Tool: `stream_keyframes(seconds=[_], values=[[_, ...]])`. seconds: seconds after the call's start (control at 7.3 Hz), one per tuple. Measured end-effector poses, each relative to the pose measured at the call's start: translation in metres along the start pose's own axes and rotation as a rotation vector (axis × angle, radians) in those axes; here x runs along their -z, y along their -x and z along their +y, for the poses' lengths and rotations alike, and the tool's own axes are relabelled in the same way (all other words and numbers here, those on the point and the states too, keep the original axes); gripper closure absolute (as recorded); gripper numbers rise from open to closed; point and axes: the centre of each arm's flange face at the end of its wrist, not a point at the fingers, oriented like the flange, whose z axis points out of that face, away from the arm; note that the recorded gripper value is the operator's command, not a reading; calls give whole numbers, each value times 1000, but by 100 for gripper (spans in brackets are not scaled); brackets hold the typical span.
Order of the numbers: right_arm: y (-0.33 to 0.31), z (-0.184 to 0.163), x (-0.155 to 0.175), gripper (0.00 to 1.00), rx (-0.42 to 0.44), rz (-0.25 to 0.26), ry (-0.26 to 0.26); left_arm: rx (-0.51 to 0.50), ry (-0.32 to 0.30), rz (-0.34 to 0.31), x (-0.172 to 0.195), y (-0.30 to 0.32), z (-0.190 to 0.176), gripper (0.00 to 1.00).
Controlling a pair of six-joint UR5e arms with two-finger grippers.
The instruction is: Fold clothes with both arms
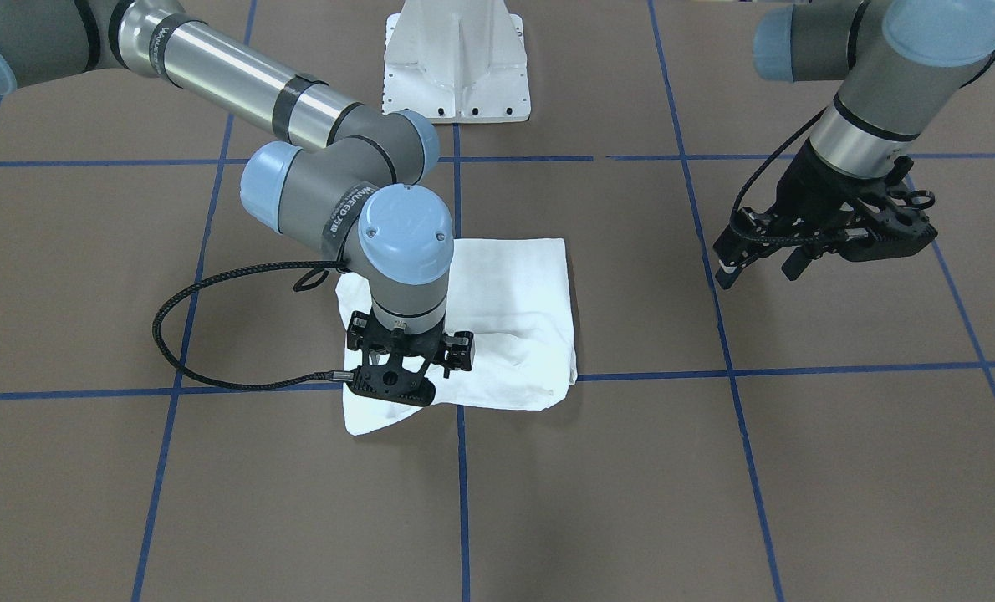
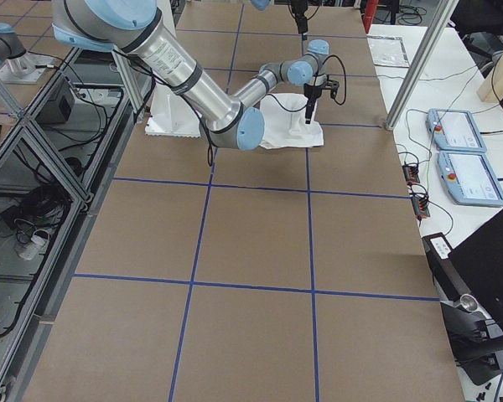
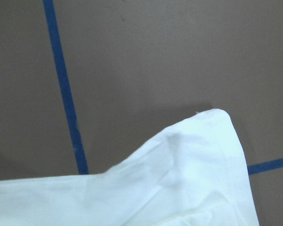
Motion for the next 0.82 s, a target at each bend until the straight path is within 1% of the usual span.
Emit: stream_keyframes(seconds=[0.27, 0.41, 0.55, 0.82], values=[[9, 45, -14, 0, 22, -6, 39, 2, 2, -3, -1, 2, 0, 0], [15, 61, -21, 0, 28, -6, 53, 3, 3, -6, -3, 3, -1, 0], [19, 72, -27, 0, 36, -4, 65, 3, 5, -7, -5, 3, -1, 0], [21, 80, -39, 0, 43, 10, 73, 4, 5, -8, -5, 4, -1, 0]])
